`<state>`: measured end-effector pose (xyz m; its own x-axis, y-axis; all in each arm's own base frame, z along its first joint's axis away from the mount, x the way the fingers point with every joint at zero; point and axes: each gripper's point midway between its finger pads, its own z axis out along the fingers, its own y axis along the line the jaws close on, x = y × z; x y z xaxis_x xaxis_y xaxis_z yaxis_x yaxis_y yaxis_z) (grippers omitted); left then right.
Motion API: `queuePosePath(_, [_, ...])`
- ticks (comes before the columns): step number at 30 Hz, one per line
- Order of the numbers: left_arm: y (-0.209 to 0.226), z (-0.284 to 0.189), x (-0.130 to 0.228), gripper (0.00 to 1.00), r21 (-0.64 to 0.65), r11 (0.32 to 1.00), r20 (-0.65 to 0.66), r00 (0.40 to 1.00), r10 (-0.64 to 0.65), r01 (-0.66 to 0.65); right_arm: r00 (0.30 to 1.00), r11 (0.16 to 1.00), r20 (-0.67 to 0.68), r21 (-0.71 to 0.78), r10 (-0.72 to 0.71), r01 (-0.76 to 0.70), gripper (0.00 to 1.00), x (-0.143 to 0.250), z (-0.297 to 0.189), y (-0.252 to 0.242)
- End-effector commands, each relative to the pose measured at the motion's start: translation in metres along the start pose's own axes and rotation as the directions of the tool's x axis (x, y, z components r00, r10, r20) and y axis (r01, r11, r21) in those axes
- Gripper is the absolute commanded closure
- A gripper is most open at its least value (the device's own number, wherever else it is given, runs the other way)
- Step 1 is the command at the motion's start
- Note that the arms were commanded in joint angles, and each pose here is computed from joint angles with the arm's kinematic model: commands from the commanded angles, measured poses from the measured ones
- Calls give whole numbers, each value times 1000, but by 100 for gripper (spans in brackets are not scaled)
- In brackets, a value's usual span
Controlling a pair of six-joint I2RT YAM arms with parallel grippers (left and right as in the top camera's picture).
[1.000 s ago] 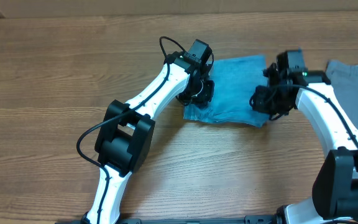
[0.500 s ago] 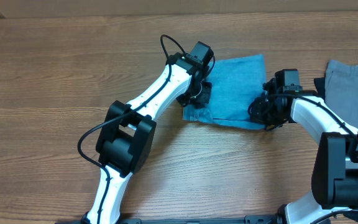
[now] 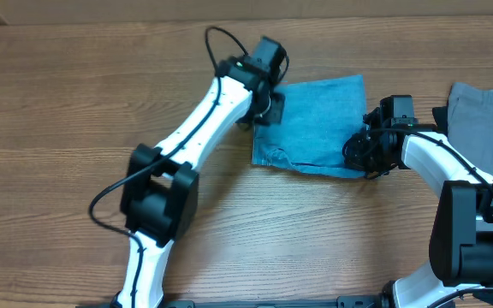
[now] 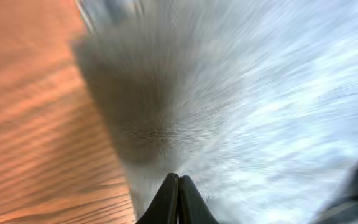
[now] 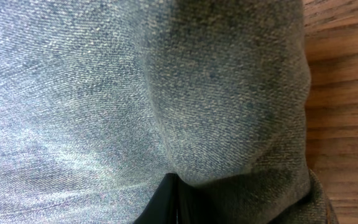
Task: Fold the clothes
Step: 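Press the folded jeans flat with both grippers on left and right edges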
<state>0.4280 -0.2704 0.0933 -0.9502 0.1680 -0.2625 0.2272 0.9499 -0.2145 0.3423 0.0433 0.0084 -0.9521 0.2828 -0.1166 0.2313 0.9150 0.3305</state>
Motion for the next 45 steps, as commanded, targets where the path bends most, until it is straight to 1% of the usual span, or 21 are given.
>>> queuePosePath(1, [-24, -40, -14, 96, 87, 996, 80, 996, 25, -32, 995, 997, -92, 71, 37, -30, 96, 24, 28, -23])
queuePosePath(5, [-55, -17, 15, 96, 281, 960, -67, 997, 26, -6, 995, 998, -95, 62, 37, -31, 96, 24, 28, -21])
queuePosePath(6, [-62, -11, 23, 96, 317, 949, -107, 993, 38, -2, 995, 998, -95, 62, 37, -31, 96, 25, 28, -21])
queuePosePath(7, [-64, -5, 29, 96, 326, 945, -137, 990, 42, 5, 995, 998, -95, 62, 37, -31, 96, 24, 28, -21])
queuePosePath(13, [-49, 35, 71, 96, 249, 968, -320, 946, 48, 35, 995, 998, -94, 62, 37, -31, 96, 24, 28, -21])
queuePosePath(17, [-33, 59, 89, 96, 190, 981, -399, 916, 35, 45, 995, 998, -94, 62, 36, -31, 96, 24, 28, -21])
queuePosePath(19, [-16, 79, 97, 96, 113, 993, -423, 906, 18, 33, 995, 998, -93, 62, 36, -31, 96, 24, 28, -21])
queuePosePath(23, [-1, 89, 101, 96, 45, 999, -436, 900, 8, 13, 994, 996, -95, 66, 59, -53, 96, 16, 19, -23])
queuePosePath(25, [3, 90, 100, 96, 25, 1000, -429, 903, 7, 5, 991, 995, -102, 55, 87, -82, 96, 5, 4, -21])
queuePosePath(28, [2, 90, 99, 96, 27, 1000, -423, 906, 8, 4, 989, 994, -105, 35, 103, -100, 96, -13, -21, -15])
queuePosePath(30, [2, 90, 99, 96, 28, 1000, -423, 906, 8, 4, 992, 997, -104, 35, 78, -75, 96, -22, -38, -11])
queuePosePath(33, [2, 90, 98, 96, 27, 1000, -423, 906, 9, 3, 991, 995, -107, 67, 81, -74, 96, -27, -51, -14])
queuePosePath(38, [3, 91, 96, 96, 29, 1000, -412, 911, 9, 3, 984, 987, -146, 139, 100, -79, 96, -11, -47, -29])
queuePosePath(45, [8, 91, 92, 96, 27, 1000, -406, 914, -1, 13, 963, 970, -193, 193, 187, -150, 96, 22, -22, -48])
